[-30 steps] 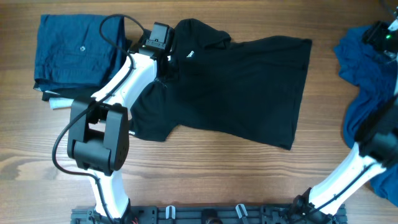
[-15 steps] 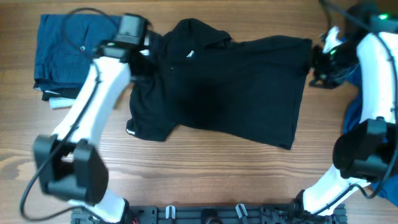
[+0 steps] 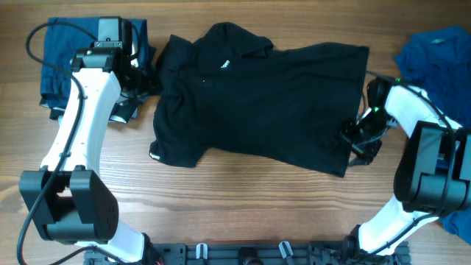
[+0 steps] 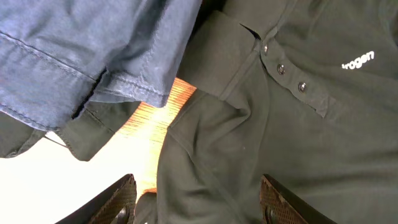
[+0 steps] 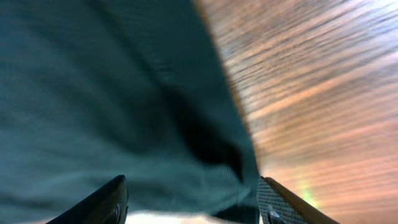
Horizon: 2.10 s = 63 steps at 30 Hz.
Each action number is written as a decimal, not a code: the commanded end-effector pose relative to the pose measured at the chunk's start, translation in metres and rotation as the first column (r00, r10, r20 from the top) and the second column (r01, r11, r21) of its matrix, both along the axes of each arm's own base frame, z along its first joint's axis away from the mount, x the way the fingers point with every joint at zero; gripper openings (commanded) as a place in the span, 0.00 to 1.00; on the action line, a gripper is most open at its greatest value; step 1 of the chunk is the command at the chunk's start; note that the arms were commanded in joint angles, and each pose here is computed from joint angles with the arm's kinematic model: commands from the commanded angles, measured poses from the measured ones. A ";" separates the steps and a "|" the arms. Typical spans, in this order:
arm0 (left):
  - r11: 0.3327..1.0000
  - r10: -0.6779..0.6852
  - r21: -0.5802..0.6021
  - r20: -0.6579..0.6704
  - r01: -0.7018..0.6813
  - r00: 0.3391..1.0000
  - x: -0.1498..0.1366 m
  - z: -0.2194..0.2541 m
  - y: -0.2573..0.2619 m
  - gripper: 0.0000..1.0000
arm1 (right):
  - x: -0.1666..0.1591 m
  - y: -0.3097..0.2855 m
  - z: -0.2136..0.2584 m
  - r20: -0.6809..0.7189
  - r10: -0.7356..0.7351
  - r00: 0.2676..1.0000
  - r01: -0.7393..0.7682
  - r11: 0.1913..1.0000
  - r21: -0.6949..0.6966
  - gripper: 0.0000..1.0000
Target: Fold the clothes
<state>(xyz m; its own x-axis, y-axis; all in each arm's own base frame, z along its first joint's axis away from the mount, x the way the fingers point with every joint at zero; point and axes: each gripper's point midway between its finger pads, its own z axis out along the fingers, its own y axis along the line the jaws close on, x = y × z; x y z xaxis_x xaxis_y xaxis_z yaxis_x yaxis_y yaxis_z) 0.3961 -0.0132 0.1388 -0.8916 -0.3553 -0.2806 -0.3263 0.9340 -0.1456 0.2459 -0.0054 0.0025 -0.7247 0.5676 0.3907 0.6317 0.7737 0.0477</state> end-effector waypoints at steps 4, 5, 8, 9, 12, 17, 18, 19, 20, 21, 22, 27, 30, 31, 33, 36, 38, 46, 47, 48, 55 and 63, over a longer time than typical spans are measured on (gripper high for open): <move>0.998 0.001 -0.061 -0.080 -0.006 0.997 -0.018 -0.026 -0.008 0.63 | -0.022 -0.016 -0.024 -0.027 -0.013 1.000 0.009 0.993 -0.119 0.44; 0.996 -0.007 -0.086 -0.100 -0.001 0.995 -0.023 -0.032 -0.013 0.63 | -0.028 -0.027 -0.026 -0.049 -0.026 0.998 0.016 0.982 -0.189 0.27; 0.994 -0.015 -0.108 -0.151 -0.001 0.988 -0.038 -0.050 -0.017 0.62 | -0.035 -0.050 -0.026 -0.070 -0.076 0.995 0.055 0.965 -0.257 0.10; 0.994 -0.015 -0.108 -0.161 -0.003 0.987 -0.041 -0.054 -0.017 0.61 | -0.039 -0.057 -0.025 -0.078 -0.111 0.991 0.087 0.963 -0.256 0.06; 0.993 -0.019 -0.120 -0.192 -0.004 0.981 -0.051 -0.064 -0.019 0.61 | -0.048 -0.077 -0.024 -0.085 -0.220 0.972 0.193 0.949 -0.248 0.04; 0.975 -0.052 -0.222 -0.257 -0.007 0.965 -0.074 -0.085 -0.036 0.60 | -0.044 -0.098 -0.029 -0.027 -0.326 0.945 0.312 0.923 -0.226 0.04; 0.972 -0.057 -0.237 -0.276 -0.010 0.960 -0.081 -0.091 -0.039 0.60 | -0.042 -0.099 -0.030 -0.016 -0.326 0.945 0.314 0.922 -0.227 0.04; 0.966 -0.065 -0.257 -0.300 -0.015 0.952 -0.091 -0.099 -0.042 0.59 | -0.041 -0.100 -0.030 -0.009 -0.325 0.946 0.315 0.921 -0.228 0.04; 0.961 -0.074 -0.276 -0.326 -0.020 0.942 -0.102 -0.106 -0.046 0.57 | -0.040 -0.100 -0.030 -0.005 -0.326 0.945 0.316 0.921 -0.229 0.04; 0.955 -0.092 -0.297 -0.344 -0.015 0.935 -0.110 -0.111 -0.050 0.53 | -0.040 -0.100 -0.031 -0.004 -0.326 0.945 0.316 0.921 -0.229 0.04; 0.946 -0.120 -0.323 -0.354 -0.001 0.927 -0.119 -0.117 -0.055 0.50 | -0.039 -0.101 -0.031 0.000 -0.326 0.945 0.317 0.920 -0.229 0.04; 0.911 -0.264 -0.398 -0.360 0.109 0.895 -0.144 -0.124 -0.075 0.50 | -0.035 -0.101 -0.032 0.018 -0.328 0.945 0.323 0.919 -0.225 0.04; 0.893 -0.341 -0.405 -0.329 0.194 0.881 -0.145 -0.124 -0.078 0.52 | -0.033 -0.102 -0.032 0.025 -0.328 0.944 0.325 0.919 -0.224 0.05; 0.889 -0.358 -0.405 -0.323 0.214 0.876 -0.146 -0.124 -0.078 0.52 | -0.033 -0.102 -0.032 0.026 -0.328 0.944 0.326 0.919 -0.223 0.05; 0.874 -0.407 -0.409 -0.323 0.262 0.854 -0.152 -0.123 -0.077 0.53 | -0.032 -0.101 -0.032 0.027 -0.329 0.944 0.326 0.920 -0.219 0.05; 0.880 -0.405 -0.405 -0.371 0.247 0.835 -0.164 -0.122 -0.074 0.55 | -0.030 -0.100 -0.033 0.037 -0.326 0.945 0.326 0.922 -0.208 0.06; 0.881 -0.404 -0.411 -0.396 0.235 0.824 -0.170 -0.121 -0.073 0.57 | -0.029 -0.101 -0.033 0.042 -0.326 0.945 0.327 0.922 -0.208 0.07; 0.883 -0.401 -0.394 -0.352 0.255 0.846 -0.172 -0.145 -0.072 0.57 | -0.025 -0.100 -0.034 0.054 -0.328 0.943 0.332 0.922 -0.199 0.09; 0.883 -0.401 -0.391 -0.341 0.260 0.850 -0.170 -0.147 -0.072 0.57 | -0.025 -0.100 -0.034 0.055 -0.329 0.943 0.333 0.922 -0.196 0.09; 0.885 -0.400 -0.386 -0.338 0.262 0.852 -0.169 -0.148 -0.071 0.54 | -0.025 -0.100 -0.034 0.055 -0.329 0.943 0.333 0.922 -0.196 0.09; 0.927 -0.253 -0.368 -0.470 0.073 0.846 -0.186 -0.145 -0.070 0.04 | -0.025 -0.100 -0.034 0.058 -0.322 0.945 0.327 0.925 -0.195 0.10; 0.939 -0.187 -0.336 -0.664 -0.066 0.724 -0.232 -0.128 -0.067 0.09 | -0.026 -0.103 -0.034 0.057 -0.308 0.950 0.313 0.927 -0.207 0.09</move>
